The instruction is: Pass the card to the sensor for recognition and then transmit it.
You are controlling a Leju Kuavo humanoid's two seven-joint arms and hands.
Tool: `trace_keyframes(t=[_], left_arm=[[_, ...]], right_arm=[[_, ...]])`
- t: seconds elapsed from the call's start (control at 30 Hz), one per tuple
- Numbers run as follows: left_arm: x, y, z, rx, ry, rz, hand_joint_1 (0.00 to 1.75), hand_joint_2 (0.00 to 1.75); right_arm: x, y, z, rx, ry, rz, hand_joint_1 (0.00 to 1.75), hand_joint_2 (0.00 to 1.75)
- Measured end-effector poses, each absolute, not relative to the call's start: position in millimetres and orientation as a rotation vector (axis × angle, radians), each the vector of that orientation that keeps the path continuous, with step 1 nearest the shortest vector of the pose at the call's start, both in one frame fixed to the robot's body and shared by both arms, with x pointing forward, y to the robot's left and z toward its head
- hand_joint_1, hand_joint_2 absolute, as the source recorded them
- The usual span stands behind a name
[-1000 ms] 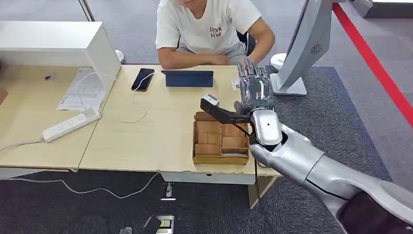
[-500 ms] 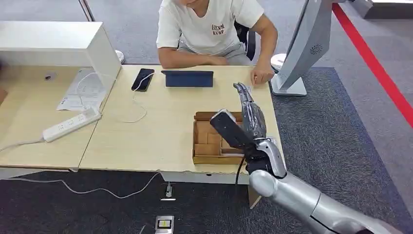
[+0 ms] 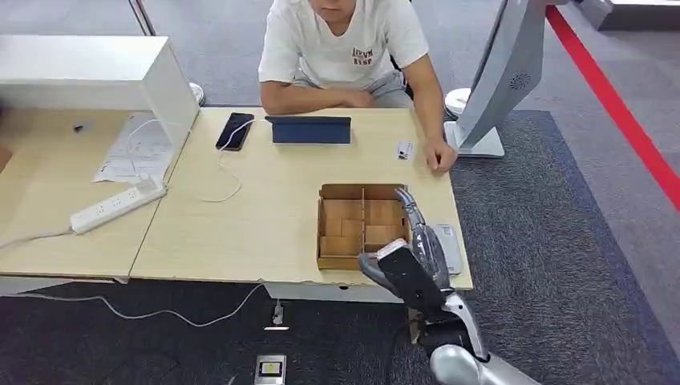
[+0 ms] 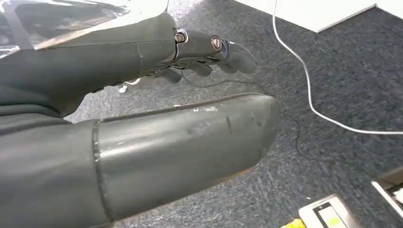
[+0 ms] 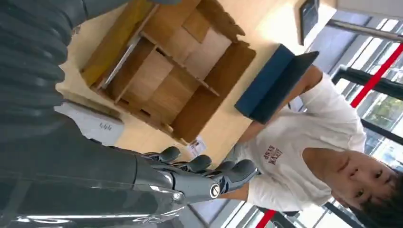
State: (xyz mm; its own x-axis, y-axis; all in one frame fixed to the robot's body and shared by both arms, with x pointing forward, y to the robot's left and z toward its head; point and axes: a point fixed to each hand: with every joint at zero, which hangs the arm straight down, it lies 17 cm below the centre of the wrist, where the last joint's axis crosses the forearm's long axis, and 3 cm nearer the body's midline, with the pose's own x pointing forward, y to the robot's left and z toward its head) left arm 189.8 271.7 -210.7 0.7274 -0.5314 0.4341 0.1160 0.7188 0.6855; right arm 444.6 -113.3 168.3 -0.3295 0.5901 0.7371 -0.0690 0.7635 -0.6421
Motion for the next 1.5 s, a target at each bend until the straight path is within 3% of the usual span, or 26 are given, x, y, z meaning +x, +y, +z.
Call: trace_keyframes(t=[0.2, 0.43, 1.5], left_arm=[[197, 271, -209, 0.687, -0.672, -0.406, 0.0, 0.0], [207, 272, -205, 0.685, -0.687, -0.363, 0.0, 0.0], [207, 265, -208, 0.661, -0.679, -0.348, 0.0, 0.0]], right_arm=[[443, -129, 159, -0.849, -1.725, 0.966, 0.0, 1.75], [440, -133, 139, -1.073, -1.648, 1.152, 0.0, 1.75], [465, -125, 74, -1.072, -1.442, 1.345, 0.0, 1.75]])
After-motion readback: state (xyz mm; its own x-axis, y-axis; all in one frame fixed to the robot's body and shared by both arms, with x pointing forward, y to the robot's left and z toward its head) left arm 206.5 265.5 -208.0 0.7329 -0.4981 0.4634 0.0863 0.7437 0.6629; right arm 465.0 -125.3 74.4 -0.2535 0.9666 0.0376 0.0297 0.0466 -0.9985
